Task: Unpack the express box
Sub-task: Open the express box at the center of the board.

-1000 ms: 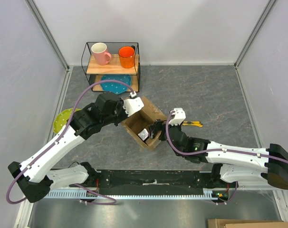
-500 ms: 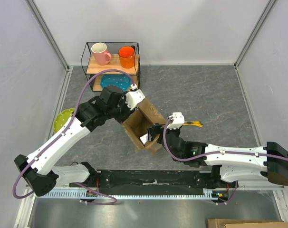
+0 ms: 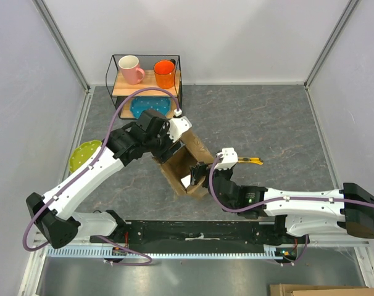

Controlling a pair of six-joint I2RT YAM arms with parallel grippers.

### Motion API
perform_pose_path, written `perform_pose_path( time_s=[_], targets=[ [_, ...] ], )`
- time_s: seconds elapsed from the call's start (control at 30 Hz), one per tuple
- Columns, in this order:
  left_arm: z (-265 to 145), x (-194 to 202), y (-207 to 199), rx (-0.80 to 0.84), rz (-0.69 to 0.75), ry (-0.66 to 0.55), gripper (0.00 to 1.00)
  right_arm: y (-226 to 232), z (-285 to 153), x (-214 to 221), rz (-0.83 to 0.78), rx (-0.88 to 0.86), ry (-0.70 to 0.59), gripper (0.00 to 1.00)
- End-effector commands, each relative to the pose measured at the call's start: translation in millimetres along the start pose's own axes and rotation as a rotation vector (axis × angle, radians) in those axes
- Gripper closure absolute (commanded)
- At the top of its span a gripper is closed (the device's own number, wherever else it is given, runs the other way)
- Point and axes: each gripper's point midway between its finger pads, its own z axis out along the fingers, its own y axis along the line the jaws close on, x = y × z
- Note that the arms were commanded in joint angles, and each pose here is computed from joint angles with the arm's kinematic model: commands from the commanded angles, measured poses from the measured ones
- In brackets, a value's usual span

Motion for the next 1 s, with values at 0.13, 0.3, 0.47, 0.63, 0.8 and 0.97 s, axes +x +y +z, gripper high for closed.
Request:
perform_pose_path(
  time_s=[0.13, 0.3, 0.47, 0.63, 0.8, 0.97],
  targets=[
    [19, 12, -17, 0.086, -0.023, 0.045, 0.87, -24, -12, 38, -0.253, 0.030, 0.086, 0.02],
    [10, -2, -21, 0.122, -0.027, -0.015, 0.98, -18, -14, 31, -0.238, -0.003, 0.056, 0.02],
    [-37, -52, 16, -0.037, 0.055, -0.160, 0.98, -11, -18, -1, -0.229, -0.028, -0.021, 0.02],
    [-86, -82, 43, -0.328, 0.268, -0.205, 0.98, -4, -29, -60, -0.173, -0.051, -0.134, 0.02],
    [-84, -64, 42, -0.366, 0.308, -0.156, 0.98, 9, -52, -119, -0.154, -0.134, -0.196, 0.02],
    [-62, -31, 48, -0.436, 0.387, -0.032, 0.98, 3, -67, -150, -0.215, -0.123, -0.200, 0.02]
  ],
)
